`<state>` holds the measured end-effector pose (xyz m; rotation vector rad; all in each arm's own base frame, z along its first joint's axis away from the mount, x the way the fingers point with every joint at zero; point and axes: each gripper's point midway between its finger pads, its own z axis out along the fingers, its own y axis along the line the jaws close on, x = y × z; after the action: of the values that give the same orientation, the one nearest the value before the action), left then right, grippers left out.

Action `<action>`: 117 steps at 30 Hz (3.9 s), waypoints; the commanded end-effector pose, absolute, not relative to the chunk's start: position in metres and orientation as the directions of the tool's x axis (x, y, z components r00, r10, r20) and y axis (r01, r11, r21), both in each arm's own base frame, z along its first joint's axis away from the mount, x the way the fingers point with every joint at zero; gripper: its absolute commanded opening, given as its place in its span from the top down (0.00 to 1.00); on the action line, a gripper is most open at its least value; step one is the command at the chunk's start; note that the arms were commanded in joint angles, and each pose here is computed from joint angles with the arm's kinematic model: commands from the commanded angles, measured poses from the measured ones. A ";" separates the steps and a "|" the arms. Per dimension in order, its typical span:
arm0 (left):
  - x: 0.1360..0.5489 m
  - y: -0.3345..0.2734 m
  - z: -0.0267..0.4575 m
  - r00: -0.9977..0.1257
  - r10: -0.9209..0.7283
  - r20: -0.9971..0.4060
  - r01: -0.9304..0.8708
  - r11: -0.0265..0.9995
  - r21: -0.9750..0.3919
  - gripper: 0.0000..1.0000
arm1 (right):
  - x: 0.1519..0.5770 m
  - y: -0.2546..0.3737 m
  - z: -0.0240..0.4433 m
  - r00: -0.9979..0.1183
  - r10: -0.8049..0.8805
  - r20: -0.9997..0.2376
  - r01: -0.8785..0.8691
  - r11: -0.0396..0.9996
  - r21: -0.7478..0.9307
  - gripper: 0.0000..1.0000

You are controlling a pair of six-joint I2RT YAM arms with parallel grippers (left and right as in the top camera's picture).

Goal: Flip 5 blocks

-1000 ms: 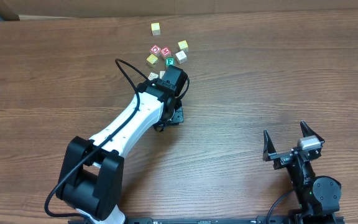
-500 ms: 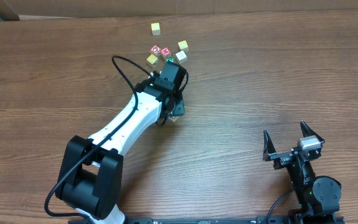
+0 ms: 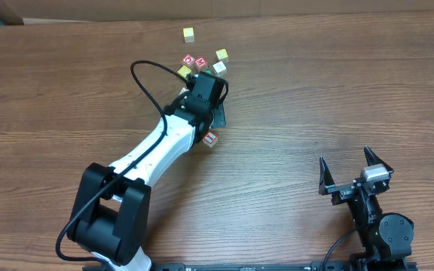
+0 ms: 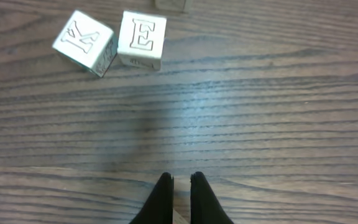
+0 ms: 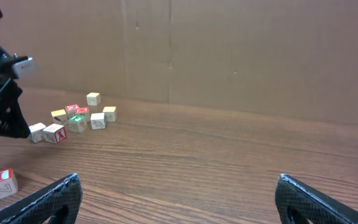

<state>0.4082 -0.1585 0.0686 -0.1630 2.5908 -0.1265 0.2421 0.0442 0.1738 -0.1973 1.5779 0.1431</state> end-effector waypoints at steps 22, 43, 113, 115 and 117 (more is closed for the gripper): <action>0.396 -0.171 0.012 -0.892 0.158 -0.424 0.197 0.979 -0.049 0.96 | 0.242 0.043 0.171 -0.010 -0.036 -0.999 -0.212 0.977 -0.033 0.00; 0.412 -0.178 0.092 -0.925 0.079 -0.373 0.110 0.992 -0.064 0.96 | 0.242 0.043 0.171 -0.010 -0.036 -0.999 -0.212 0.977 -0.033 0.00; 0.484 -0.109 0.138 -0.902 0.080 -0.423 0.035 0.993 0.113 0.32 | 0.242 0.043 0.171 -0.010 -0.036 -0.999 -0.212 0.977 -0.033 0.00; 0.486 -0.102 0.131 -0.910 0.079 -0.406 0.037 0.993 0.111 0.38 | 0.242 0.043 0.171 -0.010 -0.036 -0.999 -0.212 0.977 -0.033 0.00; 0.488 -0.099 0.121 -0.917 0.112 -0.382 0.079 0.992 0.100 0.41 | 0.242 0.043 0.171 -0.010 -0.036 -0.999 -0.212 0.977 -0.033 0.00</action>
<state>0.4857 -0.1084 0.1395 0.0533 2.7007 0.1002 0.2421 0.0442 0.1738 -0.1976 1.5778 0.1428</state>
